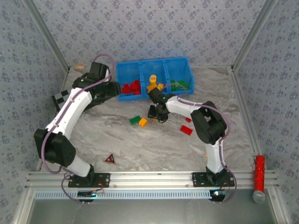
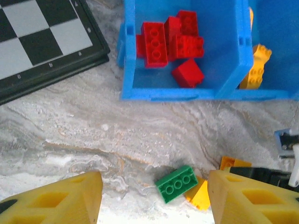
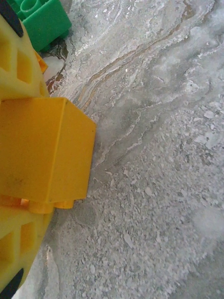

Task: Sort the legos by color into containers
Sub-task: Pick up the lego from the center of the table, then place the lego in the container, then pick up the lego from the middle-right of the table.

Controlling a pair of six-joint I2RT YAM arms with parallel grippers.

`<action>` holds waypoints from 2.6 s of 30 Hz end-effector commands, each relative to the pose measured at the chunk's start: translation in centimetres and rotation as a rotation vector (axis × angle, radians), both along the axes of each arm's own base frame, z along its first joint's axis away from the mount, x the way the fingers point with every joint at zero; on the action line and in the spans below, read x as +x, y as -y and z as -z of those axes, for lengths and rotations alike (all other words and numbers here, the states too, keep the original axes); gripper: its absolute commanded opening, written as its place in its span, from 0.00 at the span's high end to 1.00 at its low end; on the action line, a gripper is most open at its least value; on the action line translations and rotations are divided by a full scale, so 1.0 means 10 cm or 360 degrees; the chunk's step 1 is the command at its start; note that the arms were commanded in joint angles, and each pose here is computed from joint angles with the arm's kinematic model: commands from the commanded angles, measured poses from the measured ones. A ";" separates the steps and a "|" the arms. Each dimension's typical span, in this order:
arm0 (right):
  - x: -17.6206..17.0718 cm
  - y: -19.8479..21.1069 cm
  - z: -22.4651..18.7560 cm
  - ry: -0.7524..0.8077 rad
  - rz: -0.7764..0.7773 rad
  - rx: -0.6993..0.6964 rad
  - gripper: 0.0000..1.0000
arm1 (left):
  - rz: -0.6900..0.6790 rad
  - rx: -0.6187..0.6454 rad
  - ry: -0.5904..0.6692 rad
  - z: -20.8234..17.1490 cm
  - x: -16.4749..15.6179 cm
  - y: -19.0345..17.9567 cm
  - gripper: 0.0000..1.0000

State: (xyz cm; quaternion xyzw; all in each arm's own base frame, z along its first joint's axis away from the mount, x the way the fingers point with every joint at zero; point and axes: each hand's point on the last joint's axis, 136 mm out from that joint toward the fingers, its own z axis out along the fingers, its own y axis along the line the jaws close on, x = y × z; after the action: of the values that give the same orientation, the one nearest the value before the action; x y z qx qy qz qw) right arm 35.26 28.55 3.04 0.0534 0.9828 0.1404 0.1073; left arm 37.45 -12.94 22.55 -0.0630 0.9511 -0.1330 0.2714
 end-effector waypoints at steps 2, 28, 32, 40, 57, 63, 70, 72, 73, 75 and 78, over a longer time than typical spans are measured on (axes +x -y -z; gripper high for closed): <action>-0.08 0.48 0.11 -0.0034 -0.0049 -0.0313 0.64 | 0.0107 0.0049 -0.0146 0.19 -0.45 0.08 0.39; 1.75 0.35 -1.24 0.0756 -0.0582 -0.0610 0.68 | 0.0414 -0.0377 -0.0217 0.61 -1.73 1.84 0.31; 1.95 0.30 -1.14 0.0801 -0.0614 -0.0647 0.68 | 0.0474 -0.0336 -0.0223 0.61 -1.76 1.95 0.30; 2.05 0.23 -0.86 0.0790 -0.0710 -0.0622 0.63 | 0.0744 -0.0152 -0.0061 0.57 -1.80 2.34 0.29; 2.01 0.16 -1.27 0.0883 -0.0713 -0.0460 0.29 | 0.1026 0.0268 0.0187 0.77 -1.46 2.81 0.28; 1.92 0.12 -1.64 0.0949 -0.0742 -0.0358 0.24 | 0.1123 0.0254 0.0225 0.92 -1.48 2.98 0.28; 1.73 0.14 -2.15 0.1046 -0.0754 -0.0255 0.22 | 0.1192 0.0258 0.0320 1.01 -1.46 3.14 0.28; 1.67 0.18 -2.33 0.1080 -0.0745 -0.0229 0.21 | 0.1201 0.0267 0.0339 1.02 -1.42 3.19 0.28; 1.64 0.21 -2.43 0.1101 -0.0735 -0.0218 0.21 | 0.1209 0.0271 0.0347 1.03 -1.41 3.23 0.28; 1.57 0.28 -2.64 0.1143 -0.0718 -0.0205 0.20 | 0.1221 0.0278 0.0357 1.06 -1.37 3.30 0.28; 1.42 0.41 -2.92 0.1200 -0.0692 -0.0199 0.17 | 0.1235 0.0267 0.0361 1.10 -1.33 3.44 0.28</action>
State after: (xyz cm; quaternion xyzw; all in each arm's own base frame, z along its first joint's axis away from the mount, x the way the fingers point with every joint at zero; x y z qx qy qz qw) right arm 51.45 25.95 28.55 -0.2192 0.8782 0.1007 0.4130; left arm 23.36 -45.46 10.51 0.3294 0.8884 -0.1432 0.2857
